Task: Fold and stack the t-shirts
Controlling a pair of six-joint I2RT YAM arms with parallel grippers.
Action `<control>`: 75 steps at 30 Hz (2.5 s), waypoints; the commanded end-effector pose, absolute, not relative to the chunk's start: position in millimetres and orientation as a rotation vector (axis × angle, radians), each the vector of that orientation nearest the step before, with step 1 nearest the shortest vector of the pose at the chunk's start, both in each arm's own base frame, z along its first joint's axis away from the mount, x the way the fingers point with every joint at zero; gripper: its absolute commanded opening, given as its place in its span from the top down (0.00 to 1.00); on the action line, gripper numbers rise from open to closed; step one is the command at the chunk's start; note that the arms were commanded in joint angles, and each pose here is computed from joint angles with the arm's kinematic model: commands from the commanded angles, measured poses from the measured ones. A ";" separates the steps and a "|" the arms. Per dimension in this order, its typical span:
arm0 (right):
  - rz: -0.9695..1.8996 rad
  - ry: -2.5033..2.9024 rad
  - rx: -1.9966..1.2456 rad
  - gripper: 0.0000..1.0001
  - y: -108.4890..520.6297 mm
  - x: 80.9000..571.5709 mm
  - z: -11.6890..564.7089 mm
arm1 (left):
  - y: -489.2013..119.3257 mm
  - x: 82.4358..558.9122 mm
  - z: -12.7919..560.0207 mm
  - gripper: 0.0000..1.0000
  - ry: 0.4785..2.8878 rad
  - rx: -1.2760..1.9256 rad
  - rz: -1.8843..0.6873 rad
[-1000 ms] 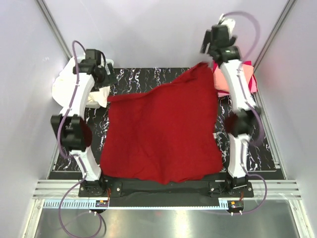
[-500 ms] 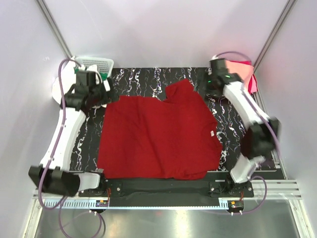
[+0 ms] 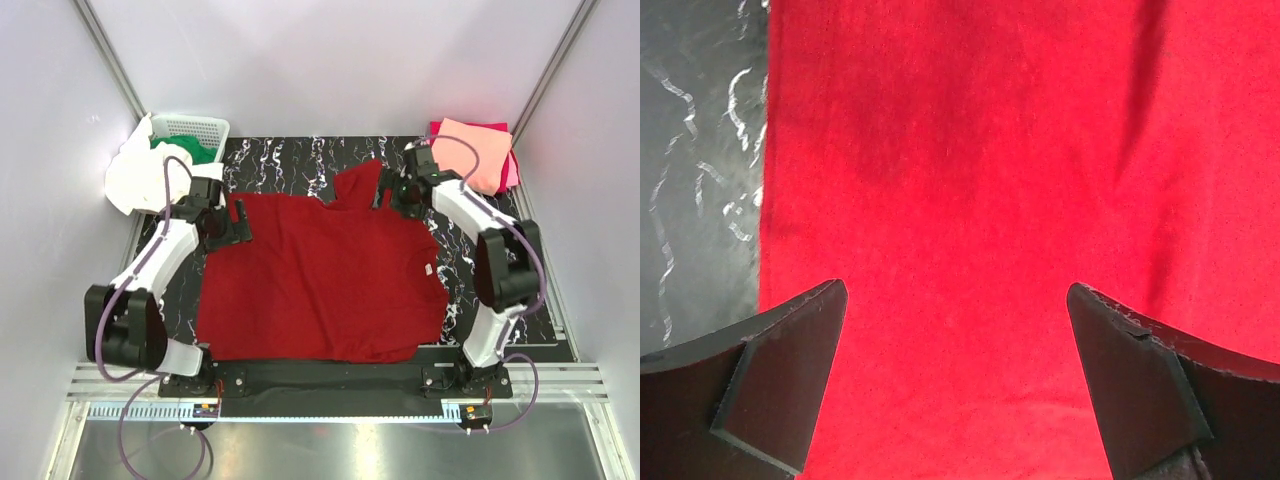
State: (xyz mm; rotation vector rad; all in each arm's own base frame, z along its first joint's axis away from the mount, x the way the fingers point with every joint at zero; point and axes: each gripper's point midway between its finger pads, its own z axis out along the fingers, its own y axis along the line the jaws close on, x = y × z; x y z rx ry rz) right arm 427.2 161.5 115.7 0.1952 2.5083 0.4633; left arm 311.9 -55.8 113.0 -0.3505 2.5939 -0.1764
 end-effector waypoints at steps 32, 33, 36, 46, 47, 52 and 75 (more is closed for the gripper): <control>0.310 2.376 0.507 0.04 108.9 653.2 17.4 | -68.1 534.5 40.6 0.06 2.638 -0.449 -0.048; 0.317 2.351 0.498 0.04 109.5 658.5 23.5 | -67.3 542.9 50.1 0.06 2.613 -0.447 -0.055; 0.377 2.292 0.458 0.03 116.9 669.4 41.1 | -64.3 556.2 67.1 0.07 2.585 -0.429 -0.054; 0.630 2.081 0.286 0.00 145.8 621.1 232.5 | -128.9 497.6 206.1 0.03 2.394 -0.251 -0.148; 0.630 2.103 0.295 0.00 144.5 609.0 232.8 | -137.1 483.3 202.3 0.03 2.413 -0.219 -0.142; 0.407 2.067 0.360 0.00 96.5 519.6 306.4 | -221.7 390.5 233.6 0.05 2.352 0.082 -0.229; 0.228 1.790 0.853 0.00 -14.7 189.2 278.3 | -529.2 104.9 113.9 0.27 2.241 1.109 -0.531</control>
